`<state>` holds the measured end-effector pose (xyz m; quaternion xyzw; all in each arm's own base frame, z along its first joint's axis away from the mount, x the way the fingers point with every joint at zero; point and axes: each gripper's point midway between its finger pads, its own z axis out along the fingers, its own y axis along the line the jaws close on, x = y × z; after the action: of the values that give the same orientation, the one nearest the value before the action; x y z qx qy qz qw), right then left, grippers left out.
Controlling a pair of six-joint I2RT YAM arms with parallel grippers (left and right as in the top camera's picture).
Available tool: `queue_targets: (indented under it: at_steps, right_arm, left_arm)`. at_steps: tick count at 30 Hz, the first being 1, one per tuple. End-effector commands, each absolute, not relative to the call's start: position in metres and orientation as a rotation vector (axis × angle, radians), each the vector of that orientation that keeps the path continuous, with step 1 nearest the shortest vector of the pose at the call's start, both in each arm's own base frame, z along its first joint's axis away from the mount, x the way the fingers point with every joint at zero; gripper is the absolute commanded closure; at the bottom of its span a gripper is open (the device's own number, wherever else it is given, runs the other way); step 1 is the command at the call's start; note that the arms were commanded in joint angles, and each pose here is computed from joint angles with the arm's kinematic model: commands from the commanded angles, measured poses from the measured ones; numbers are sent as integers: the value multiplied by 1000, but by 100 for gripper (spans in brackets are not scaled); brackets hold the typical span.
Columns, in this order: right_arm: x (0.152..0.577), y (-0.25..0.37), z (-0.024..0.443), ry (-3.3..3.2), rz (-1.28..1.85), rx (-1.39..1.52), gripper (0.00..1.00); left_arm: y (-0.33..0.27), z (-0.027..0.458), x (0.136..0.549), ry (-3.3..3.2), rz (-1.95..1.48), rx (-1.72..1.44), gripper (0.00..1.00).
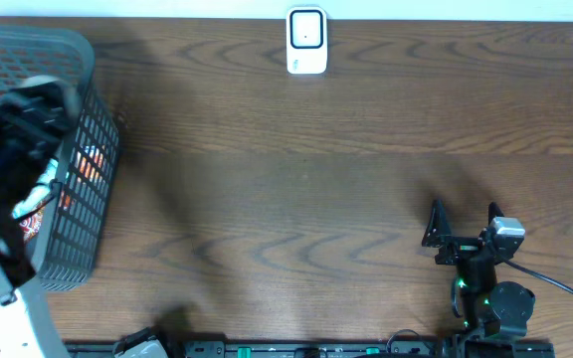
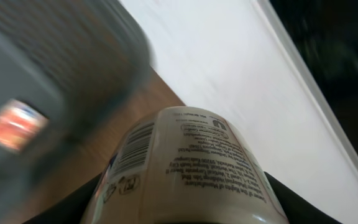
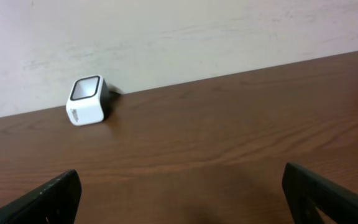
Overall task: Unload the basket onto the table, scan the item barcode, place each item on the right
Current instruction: 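Lift the jar out and carry it toward the scanner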
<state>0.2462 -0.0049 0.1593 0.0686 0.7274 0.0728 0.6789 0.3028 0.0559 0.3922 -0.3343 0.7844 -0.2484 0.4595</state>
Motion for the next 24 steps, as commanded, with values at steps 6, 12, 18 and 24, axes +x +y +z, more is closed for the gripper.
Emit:
queue_targets:
  at_steps: [6,12,18,24]
  right_arm:
    - [246,-4,158,1635,156,143,1]
    - [246,-4,158,1635,157,143,1]
    - [246,-4,158,1635,157,143,1]
    - [246,-4,158,1635,157,143,1]
  left_arm:
    - [-28,336,341,2214,-650,-748,39]
    - [-71,286,355,2351,-508,-828,39]
    - [-117,240,362,2406,-377,-976,39]
    - [-162,185,361,2434,-249,-1123,39]
